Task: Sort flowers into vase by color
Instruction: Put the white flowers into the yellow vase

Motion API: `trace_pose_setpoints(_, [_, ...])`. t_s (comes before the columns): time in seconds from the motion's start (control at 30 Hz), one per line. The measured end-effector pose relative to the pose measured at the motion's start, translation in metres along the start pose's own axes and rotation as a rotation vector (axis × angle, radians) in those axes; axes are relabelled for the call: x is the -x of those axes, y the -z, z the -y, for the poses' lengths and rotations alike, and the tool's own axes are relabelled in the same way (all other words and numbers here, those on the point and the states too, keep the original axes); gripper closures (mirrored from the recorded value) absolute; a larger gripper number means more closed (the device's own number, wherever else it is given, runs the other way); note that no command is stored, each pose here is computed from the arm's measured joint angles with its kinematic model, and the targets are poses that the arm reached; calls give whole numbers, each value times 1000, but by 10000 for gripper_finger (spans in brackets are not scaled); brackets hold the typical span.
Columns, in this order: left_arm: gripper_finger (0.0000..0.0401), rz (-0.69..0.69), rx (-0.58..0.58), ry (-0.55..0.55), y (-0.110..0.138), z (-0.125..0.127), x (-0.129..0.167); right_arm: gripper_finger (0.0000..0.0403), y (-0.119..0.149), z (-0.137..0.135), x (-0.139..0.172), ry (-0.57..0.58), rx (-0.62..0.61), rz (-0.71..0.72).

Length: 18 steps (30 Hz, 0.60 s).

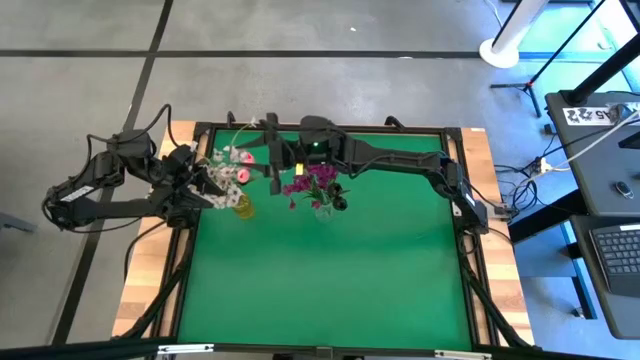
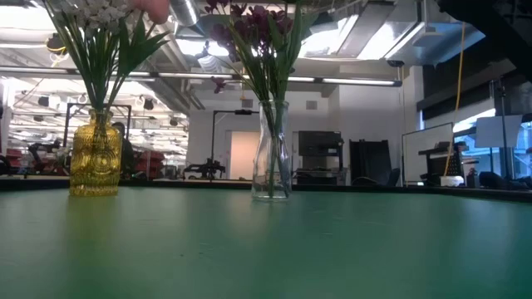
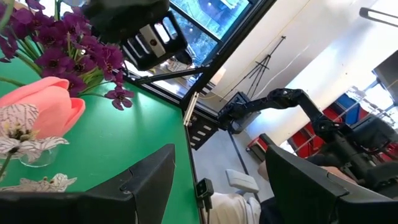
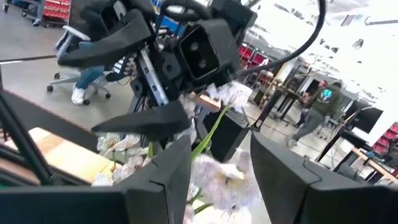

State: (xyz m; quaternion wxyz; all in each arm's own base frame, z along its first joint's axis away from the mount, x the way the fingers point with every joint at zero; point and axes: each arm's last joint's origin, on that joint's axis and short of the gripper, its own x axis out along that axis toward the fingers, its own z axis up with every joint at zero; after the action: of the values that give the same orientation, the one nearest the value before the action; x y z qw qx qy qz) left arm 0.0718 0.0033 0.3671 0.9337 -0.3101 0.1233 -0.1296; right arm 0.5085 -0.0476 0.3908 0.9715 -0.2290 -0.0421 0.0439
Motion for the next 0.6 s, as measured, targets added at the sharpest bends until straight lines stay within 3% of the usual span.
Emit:
trace_pose_setpoints(0.2, [156, -1, -6, 1, 0, 0, 0, 237, 5, -1, 0, 7, -9, -58])
trace_pose_setpoints(0.6, [156, 0, -19, 3, 0, 0, 0, 237, 5, -1, 0, -11, -9, -45])
